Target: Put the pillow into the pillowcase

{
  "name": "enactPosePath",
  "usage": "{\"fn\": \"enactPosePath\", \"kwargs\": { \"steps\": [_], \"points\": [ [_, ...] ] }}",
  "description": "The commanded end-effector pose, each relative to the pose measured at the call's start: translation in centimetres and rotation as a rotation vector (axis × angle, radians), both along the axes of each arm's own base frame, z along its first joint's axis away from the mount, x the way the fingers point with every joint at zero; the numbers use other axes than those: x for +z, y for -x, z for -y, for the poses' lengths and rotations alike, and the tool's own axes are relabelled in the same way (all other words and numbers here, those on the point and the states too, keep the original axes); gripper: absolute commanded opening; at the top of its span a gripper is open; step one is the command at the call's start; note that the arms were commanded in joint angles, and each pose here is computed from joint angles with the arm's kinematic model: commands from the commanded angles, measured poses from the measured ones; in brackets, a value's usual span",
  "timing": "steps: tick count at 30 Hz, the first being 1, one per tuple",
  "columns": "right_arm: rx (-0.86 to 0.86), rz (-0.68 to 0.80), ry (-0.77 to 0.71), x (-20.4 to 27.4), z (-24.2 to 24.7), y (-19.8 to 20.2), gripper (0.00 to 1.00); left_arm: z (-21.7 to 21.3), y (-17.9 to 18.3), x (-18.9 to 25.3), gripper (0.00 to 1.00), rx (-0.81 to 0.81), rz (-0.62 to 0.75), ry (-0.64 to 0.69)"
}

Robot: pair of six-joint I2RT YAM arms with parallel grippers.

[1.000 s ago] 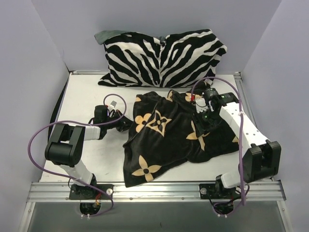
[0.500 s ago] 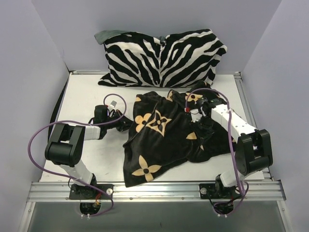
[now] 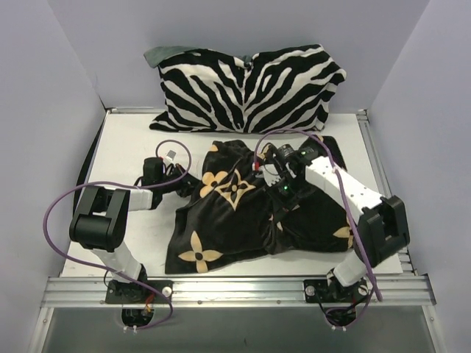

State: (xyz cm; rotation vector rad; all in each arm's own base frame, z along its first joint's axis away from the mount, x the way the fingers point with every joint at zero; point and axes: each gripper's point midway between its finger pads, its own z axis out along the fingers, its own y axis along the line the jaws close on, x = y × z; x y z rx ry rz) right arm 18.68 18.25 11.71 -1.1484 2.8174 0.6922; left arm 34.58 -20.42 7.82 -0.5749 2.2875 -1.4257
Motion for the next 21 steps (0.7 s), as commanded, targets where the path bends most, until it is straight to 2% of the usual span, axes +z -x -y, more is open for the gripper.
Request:
{"fn": "enactPosePath", "kwargs": {
  "steps": [1, 3, 4, 5, 6, 8, 10, 12, 16, 21],
  "points": [
    [-0.076, -0.086, 0.011, -1.8, 1.9, -1.8, 0.00, 0.8, -0.5, 1.8, 0.00, -0.030, 0.049, 0.033],
    [-0.111, -0.091, 0.047, -2.0, 3.4, -2.7, 0.00, 0.7, -0.1, 1.8, 0.00, -0.029, 0.045, 0.034],
    [-0.106, -0.104, 0.046, -1.9, 3.5, -2.6, 0.05, 0.7, 0.0, 1.7, 0.00, -0.028, 0.042, 0.033],
    [-0.096, -0.099, -0.001, -0.6, 2.7, -3.1, 0.17, 0.7, 0.2, 1.6, 0.00, -0.026, 0.040, 0.032],
    [-0.089, -0.136, -0.011, 0.5, 2.6, -2.4, 0.43, 0.6, 0.3, 1.6, 0.00, -0.024, 0.038, 0.032],
    [-0.120, -0.116, -0.092, 3.4, 1.4, -3.4, 0.54, 0.5, 0.4, 1.6, 0.00, -0.025, 0.040, 0.031],
    [-0.201, -0.081, -0.120, 5.2, 1.3, -4.4, 0.53, 0.4, 0.5, 1.4, 0.00, -0.024, 0.037, 0.030],
    [-0.250, 0.003, -0.081, 5.5, 1.9, -6.1, 0.47, 0.3, 0.4, 1.4, 0.00, -0.020, 0.037, 0.028],
    [-0.347, 0.067, 0.122, 2.1, 4.6, -8.4, 0.46, 0.4, 0.2, 1.4, 0.00, -0.023, 0.041, 0.027],
    [-0.390, 0.025, 0.271, -1.7, 6.2, -9.7, 0.48, 0.5, -0.1, 1.8, 0.00, -0.031, 0.060, 0.025]
  ]
}}
